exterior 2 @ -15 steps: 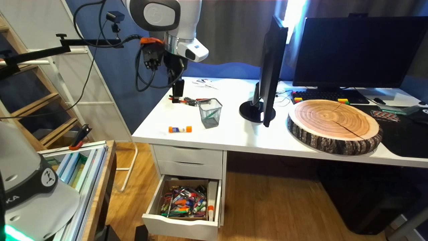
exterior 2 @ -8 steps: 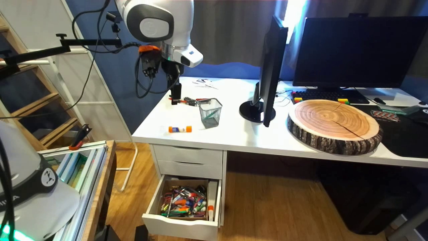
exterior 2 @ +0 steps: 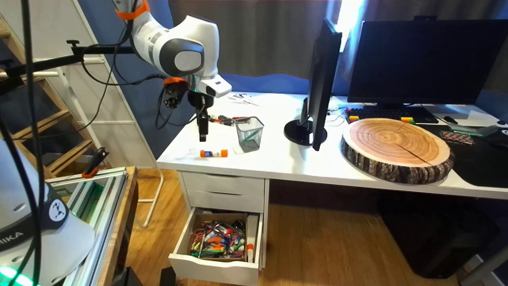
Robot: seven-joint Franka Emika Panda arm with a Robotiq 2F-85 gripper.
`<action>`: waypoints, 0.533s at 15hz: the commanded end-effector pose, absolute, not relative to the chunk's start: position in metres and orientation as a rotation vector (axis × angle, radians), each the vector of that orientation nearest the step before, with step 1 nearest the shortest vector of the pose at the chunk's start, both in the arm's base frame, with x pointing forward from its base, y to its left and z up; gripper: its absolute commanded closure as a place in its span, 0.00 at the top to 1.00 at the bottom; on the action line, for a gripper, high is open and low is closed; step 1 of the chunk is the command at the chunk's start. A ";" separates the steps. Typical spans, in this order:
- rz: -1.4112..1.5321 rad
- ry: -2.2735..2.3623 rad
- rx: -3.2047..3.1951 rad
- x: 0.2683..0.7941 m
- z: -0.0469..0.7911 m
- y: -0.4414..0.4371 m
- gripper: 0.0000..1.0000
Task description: Roll the glue stick off the table into the open drawer
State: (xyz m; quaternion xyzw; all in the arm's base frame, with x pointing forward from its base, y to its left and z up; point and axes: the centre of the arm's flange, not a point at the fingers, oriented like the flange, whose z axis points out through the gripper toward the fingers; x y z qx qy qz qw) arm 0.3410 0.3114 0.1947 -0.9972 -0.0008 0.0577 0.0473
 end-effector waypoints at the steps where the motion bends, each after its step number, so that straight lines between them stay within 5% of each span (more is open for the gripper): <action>1: 0.199 0.053 -3.095 0.360 0.172 0.338 1.00; 8: 0.255 0.065 -3.115 0.388 0.147 0.357 1.00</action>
